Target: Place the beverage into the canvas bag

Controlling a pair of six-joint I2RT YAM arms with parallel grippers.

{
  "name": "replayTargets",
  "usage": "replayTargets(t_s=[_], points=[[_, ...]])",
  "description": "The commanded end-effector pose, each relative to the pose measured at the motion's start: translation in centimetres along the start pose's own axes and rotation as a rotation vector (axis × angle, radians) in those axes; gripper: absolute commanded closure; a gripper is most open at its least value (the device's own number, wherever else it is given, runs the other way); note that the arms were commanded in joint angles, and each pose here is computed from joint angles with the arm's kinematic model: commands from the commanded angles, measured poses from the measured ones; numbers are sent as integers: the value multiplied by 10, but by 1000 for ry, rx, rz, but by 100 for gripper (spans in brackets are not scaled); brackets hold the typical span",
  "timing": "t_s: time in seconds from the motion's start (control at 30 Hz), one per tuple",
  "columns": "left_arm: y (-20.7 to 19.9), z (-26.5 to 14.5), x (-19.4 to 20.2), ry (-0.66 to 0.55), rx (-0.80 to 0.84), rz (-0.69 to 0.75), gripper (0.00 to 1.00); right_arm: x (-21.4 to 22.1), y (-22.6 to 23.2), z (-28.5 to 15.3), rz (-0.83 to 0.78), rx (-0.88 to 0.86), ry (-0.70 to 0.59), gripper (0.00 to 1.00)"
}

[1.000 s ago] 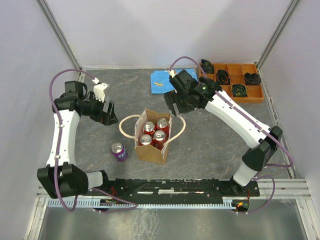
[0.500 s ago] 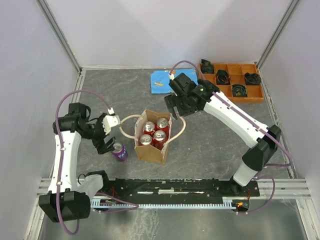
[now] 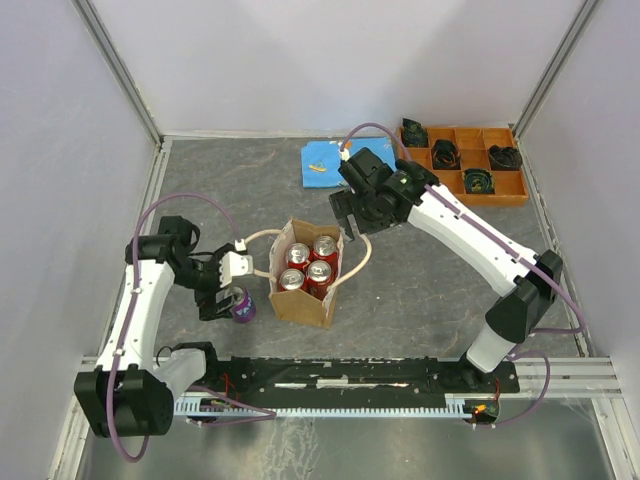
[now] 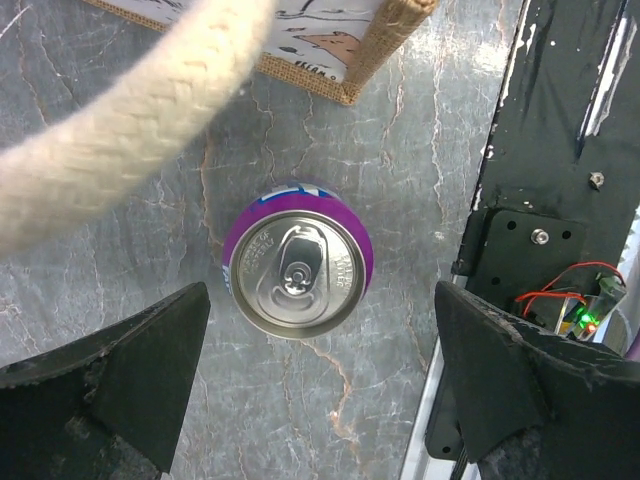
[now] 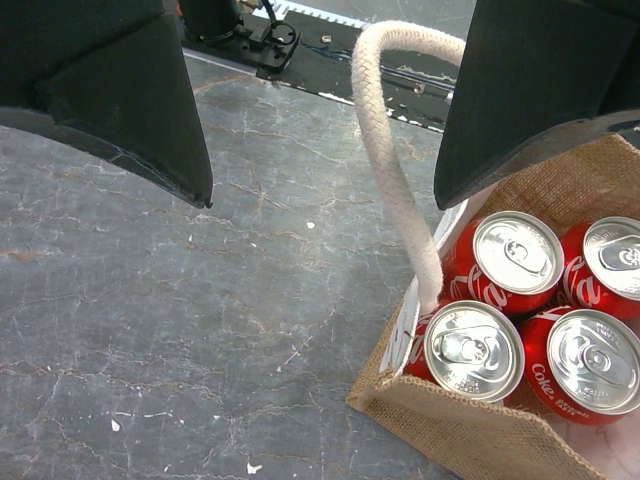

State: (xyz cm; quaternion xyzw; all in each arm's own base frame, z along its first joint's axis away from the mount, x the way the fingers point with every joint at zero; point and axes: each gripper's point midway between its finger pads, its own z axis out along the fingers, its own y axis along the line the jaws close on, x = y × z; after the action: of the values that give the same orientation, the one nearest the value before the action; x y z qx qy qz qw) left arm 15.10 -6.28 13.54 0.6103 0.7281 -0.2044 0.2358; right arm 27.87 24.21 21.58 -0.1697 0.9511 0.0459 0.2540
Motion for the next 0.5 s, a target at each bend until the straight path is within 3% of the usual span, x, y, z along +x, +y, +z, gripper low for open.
replayTargets(t_s=[0.0,0.47], points=[[14,9,3,2,-20,82,1,-5,-4,-16,41,-10,-60,1],[20,48,19,54,0,102,1,0,-11,-17,53,16,-54,1]])
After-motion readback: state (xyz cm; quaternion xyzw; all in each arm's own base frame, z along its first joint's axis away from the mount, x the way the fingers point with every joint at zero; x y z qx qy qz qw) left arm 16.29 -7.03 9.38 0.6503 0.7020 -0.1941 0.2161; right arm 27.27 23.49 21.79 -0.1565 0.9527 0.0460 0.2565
